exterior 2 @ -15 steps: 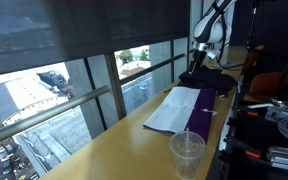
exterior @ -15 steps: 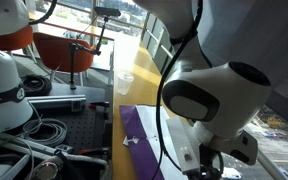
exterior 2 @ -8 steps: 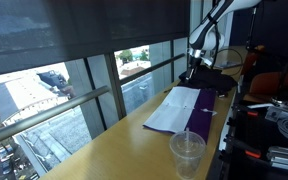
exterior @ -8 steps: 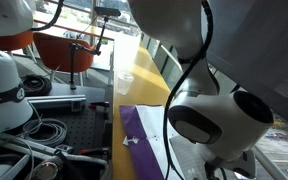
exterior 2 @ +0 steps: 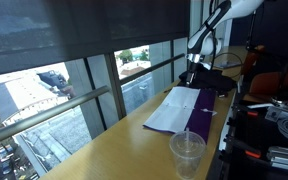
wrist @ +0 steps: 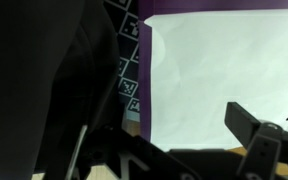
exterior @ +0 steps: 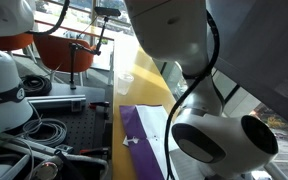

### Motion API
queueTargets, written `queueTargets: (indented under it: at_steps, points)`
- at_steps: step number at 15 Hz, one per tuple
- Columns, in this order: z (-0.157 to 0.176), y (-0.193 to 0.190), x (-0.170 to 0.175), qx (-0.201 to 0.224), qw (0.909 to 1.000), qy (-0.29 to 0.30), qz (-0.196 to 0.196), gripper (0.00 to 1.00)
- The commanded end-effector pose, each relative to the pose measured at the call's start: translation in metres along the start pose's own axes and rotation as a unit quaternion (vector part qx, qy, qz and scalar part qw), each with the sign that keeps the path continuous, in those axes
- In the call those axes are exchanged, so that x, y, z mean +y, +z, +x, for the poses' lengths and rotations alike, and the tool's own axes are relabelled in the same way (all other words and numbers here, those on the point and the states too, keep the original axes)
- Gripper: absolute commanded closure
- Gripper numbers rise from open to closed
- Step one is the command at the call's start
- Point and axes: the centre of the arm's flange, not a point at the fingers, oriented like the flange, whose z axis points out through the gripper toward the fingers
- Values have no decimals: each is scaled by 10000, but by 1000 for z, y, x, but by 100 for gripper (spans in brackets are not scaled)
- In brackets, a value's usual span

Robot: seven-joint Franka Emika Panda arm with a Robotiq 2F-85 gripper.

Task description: Close the white and purple folder.

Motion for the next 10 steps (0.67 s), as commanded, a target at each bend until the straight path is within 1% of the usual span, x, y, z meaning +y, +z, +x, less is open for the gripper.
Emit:
queueTargets:
  at_steps: [1,5,10]
  points:
    - [13,7,20,-28,9997,14,232,0]
    - [14,15,18,-140,9990,20,419,0]
    - [11,24,20,-237,9984,28,519,0]
